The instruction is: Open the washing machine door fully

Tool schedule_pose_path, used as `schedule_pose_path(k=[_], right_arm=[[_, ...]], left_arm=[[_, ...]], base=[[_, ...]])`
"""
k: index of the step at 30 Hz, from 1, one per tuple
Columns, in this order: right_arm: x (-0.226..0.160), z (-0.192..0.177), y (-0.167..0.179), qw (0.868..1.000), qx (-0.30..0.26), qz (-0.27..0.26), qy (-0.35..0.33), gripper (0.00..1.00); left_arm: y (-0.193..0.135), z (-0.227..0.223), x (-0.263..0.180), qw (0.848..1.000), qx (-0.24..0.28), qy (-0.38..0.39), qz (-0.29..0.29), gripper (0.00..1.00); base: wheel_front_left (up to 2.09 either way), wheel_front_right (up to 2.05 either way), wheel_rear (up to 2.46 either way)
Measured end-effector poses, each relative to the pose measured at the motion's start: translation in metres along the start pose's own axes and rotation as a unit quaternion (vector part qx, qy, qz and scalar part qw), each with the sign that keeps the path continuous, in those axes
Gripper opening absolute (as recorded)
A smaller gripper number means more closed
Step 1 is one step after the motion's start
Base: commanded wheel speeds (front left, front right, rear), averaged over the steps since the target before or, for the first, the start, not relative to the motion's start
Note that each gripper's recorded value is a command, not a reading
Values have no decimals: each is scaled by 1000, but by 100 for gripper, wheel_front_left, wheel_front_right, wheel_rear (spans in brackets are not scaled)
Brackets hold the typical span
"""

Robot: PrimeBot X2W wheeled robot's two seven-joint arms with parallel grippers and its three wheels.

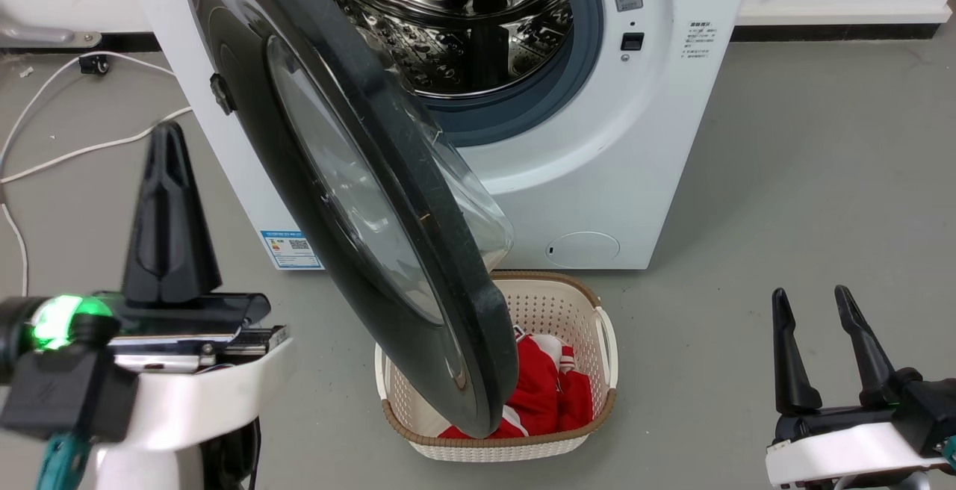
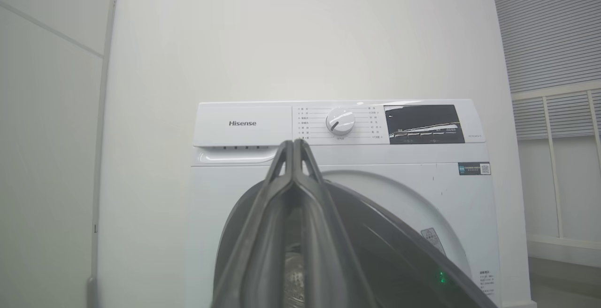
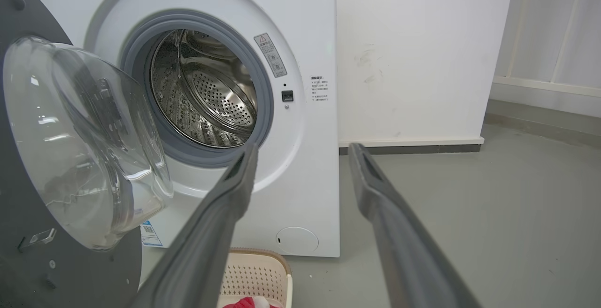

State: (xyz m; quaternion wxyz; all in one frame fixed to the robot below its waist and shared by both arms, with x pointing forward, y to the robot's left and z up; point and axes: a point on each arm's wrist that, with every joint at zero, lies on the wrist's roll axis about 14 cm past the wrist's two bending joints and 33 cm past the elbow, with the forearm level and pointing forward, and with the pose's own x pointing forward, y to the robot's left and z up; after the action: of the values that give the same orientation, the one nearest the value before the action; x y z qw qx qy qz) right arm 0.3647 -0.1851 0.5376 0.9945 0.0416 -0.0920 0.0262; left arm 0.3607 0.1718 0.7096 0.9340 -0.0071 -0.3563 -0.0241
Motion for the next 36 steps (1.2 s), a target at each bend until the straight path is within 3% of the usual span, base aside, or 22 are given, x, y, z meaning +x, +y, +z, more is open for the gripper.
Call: schedule_pose_path(k=[8, 14, 21, 26, 31, 36], right_arm=[[0, -3, -2, 1000, 3, -4, 4, 100], [3, -4, -1, 1000, 4, -2, 5, 100], [2, -8, 0, 1000, 7, -2, 11, 100], [0, -10, 1, 1000, 9, -1, 15, 100], [-1, -14, 1, 1000, 12, -2, 21, 100], [0, -18, 2, 1000, 14, 0, 28, 100]], left_arm=[[-30, 82, 15, 989, -9, -138, -47, 0], [-85, 82, 8, 979, -66, -135, -136, 0], [-148, 34, -28, 962, -130, -28, -238, 0], [-180, -18, -73, 936, -177, 120, -281, 0], [-181, -64, -115, 912, -176, 240, -283, 0], [-166, -93, -127, 915, -146, 277, -255, 0]], base=[[0, 0, 0], [0, 0, 0], [0, 0, 0], [0, 0, 0], [0, 0, 0], [0, 0, 0]])
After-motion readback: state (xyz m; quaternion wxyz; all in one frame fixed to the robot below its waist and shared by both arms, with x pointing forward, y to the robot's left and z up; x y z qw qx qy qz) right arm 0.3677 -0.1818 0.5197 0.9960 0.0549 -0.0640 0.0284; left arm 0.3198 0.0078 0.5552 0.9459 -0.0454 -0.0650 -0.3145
